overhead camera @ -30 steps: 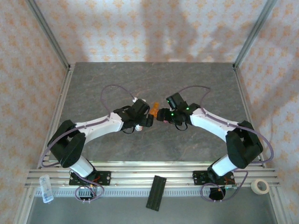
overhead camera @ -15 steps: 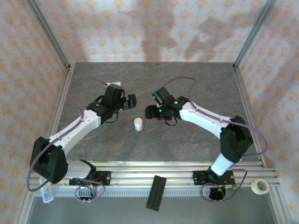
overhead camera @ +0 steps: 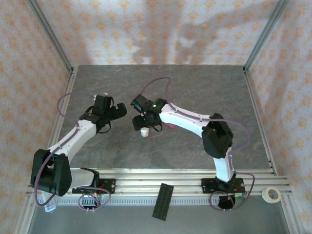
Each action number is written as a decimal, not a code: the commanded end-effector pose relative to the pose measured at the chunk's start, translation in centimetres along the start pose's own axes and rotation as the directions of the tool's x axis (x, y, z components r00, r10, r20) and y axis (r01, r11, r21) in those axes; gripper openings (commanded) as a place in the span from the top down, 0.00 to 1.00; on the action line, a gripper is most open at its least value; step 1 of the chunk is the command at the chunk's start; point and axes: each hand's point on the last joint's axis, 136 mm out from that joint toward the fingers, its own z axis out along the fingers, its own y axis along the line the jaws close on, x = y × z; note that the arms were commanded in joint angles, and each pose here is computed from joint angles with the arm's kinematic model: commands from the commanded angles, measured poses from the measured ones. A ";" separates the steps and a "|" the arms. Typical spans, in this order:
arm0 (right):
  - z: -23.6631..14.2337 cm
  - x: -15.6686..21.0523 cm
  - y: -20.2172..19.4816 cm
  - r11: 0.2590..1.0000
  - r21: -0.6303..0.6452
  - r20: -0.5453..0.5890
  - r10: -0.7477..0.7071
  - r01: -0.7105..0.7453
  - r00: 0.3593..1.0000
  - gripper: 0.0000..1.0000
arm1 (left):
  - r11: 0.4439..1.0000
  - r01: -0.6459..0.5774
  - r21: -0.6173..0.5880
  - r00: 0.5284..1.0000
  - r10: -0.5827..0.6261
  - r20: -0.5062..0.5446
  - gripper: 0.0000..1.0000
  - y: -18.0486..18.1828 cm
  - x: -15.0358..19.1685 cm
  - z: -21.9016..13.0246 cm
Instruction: Sort the pills into containers
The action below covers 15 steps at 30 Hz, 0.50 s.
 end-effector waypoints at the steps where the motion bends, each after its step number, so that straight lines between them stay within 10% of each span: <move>1: 0.6 0.8 -1.2 0.996 0.086 -0.045 -0.034 0.038 0.998 0.21 | 0.998 0.039 0.041 0.998 -0.041 0.054 0.00 -0.6 -1.5 -0.7; 15: 2.6 1.0 -0.7 0.996 0.080 -0.077 -0.037 0.043 0.996 0.46 | 0.997 0.045 0.066 0.997 -0.048 0.053 0.00 -1.0 -1.5 -0.8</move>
